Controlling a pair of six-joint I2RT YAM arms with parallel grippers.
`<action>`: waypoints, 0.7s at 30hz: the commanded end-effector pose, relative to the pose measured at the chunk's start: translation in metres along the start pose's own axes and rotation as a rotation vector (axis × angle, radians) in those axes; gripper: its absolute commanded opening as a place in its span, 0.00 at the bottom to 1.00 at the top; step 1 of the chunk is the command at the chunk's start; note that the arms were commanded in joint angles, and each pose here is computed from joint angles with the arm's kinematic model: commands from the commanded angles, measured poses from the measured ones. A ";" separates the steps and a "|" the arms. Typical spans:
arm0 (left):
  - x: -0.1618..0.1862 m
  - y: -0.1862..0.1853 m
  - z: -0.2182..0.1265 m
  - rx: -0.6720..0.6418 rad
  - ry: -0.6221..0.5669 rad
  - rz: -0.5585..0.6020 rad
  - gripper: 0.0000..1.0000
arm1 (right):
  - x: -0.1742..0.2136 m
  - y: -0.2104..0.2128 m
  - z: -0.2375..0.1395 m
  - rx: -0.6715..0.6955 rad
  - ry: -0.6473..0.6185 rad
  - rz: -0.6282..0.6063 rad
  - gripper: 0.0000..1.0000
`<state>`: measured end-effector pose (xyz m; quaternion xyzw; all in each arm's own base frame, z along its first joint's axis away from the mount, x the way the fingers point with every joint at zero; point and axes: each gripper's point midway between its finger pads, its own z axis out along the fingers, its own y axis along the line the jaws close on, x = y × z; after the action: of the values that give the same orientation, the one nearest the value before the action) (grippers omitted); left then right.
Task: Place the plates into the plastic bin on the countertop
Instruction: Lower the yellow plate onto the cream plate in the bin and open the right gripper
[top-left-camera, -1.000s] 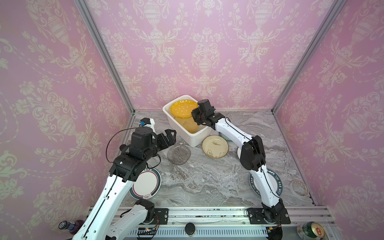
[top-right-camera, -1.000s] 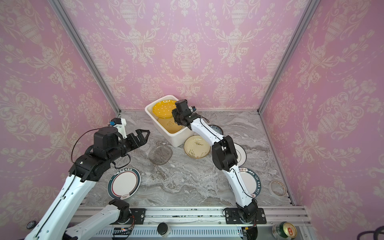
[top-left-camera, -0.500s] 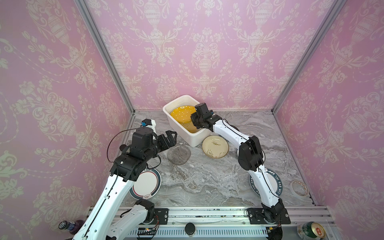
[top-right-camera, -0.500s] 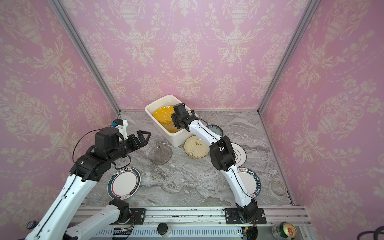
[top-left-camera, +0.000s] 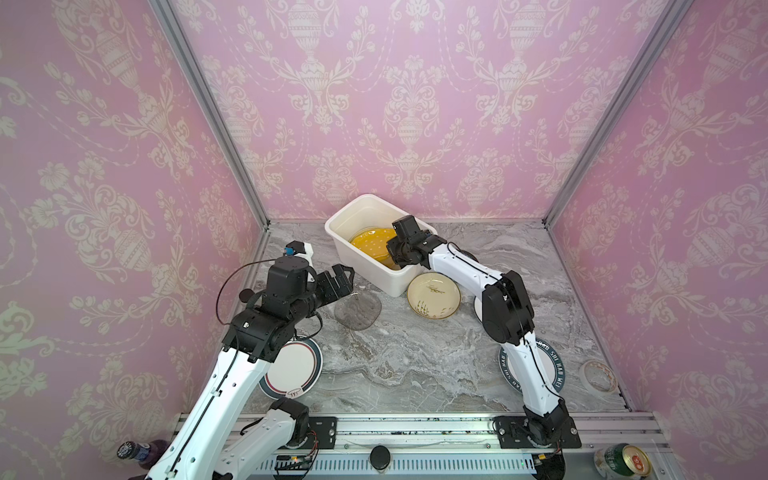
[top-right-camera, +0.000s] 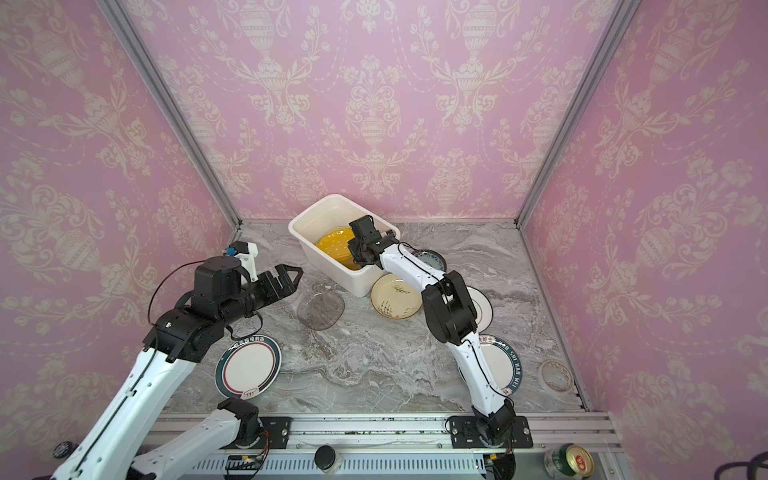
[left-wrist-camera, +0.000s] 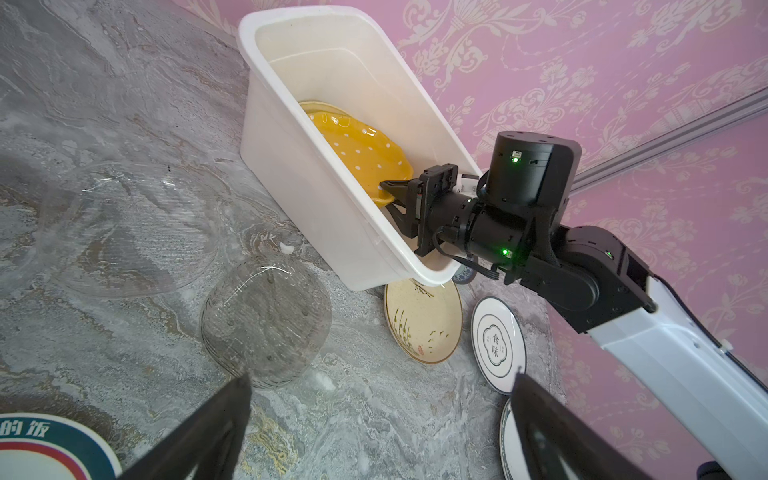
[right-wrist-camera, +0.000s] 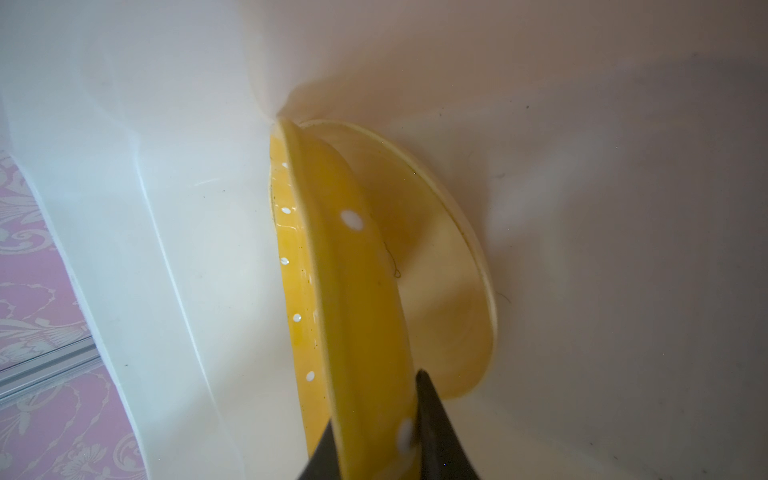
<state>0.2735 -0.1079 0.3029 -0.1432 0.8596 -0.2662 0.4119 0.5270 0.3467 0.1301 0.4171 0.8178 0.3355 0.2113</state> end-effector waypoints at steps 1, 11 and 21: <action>0.010 0.007 -0.002 -0.015 0.032 0.014 0.99 | -0.006 0.088 -0.041 -0.268 0.009 0.002 0.10; 0.016 0.016 -0.003 -0.049 0.050 0.022 0.99 | -0.006 0.086 -0.010 -0.264 0.023 0.011 0.11; 0.019 0.020 -0.004 -0.064 0.061 0.018 0.99 | -0.004 0.065 0.018 -0.221 0.030 0.003 0.14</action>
<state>0.2633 -0.1040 0.2893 -0.1435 0.8736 -0.2520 0.3908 0.5523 0.3659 0.1073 0.4092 0.8160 0.3549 0.2020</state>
